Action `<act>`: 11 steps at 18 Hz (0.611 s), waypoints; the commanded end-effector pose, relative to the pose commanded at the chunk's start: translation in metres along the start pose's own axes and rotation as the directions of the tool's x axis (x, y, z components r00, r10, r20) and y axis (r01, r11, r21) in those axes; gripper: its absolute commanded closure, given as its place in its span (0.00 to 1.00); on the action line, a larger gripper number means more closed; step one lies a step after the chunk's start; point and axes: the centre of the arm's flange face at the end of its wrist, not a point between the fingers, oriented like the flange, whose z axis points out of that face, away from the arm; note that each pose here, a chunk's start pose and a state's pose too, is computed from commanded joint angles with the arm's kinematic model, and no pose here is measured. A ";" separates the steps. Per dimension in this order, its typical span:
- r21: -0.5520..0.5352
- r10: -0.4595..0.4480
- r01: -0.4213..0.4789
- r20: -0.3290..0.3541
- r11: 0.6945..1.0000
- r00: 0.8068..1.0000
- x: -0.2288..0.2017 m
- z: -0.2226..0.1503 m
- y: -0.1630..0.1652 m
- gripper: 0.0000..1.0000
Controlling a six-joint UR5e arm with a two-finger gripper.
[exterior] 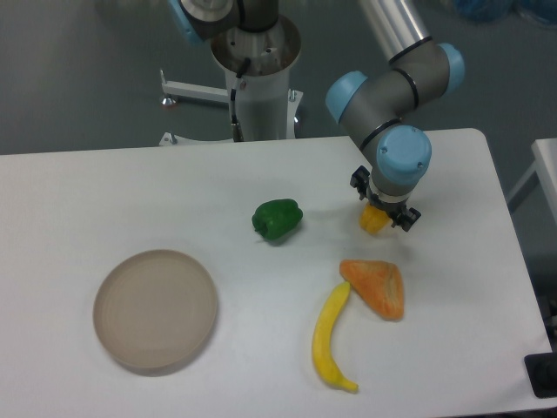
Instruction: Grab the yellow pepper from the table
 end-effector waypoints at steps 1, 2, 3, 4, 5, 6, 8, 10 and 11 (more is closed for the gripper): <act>0.001 -0.002 0.002 0.003 1.000 1.000 -0.001 -0.001 0.001 0.60; 0.005 -0.005 0.005 0.008 1.000 1.000 -0.002 -0.005 0.002 0.62; 0.009 -0.005 0.005 0.011 1.000 1.000 -0.002 -0.007 0.002 0.63; 0.011 -0.006 0.006 0.017 1.000 1.000 -0.004 -0.010 0.002 0.64; 0.013 -0.008 0.008 0.027 1.000 1.000 -0.006 -0.015 0.003 0.64; 0.016 -0.009 0.009 0.032 1.000 0.999 -0.008 -0.018 0.003 0.64; 0.028 -0.013 0.011 0.050 1.000 0.999 -0.012 -0.028 0.003 0.64; 0.082 -0.014 0.008 0.071 0.997 0.997 -0.017 -0.044 -0.005 0.64; 0.122 -0.019 0.008 0.085 0.993 0.996 -0.020 -0.056 -0.009 0.64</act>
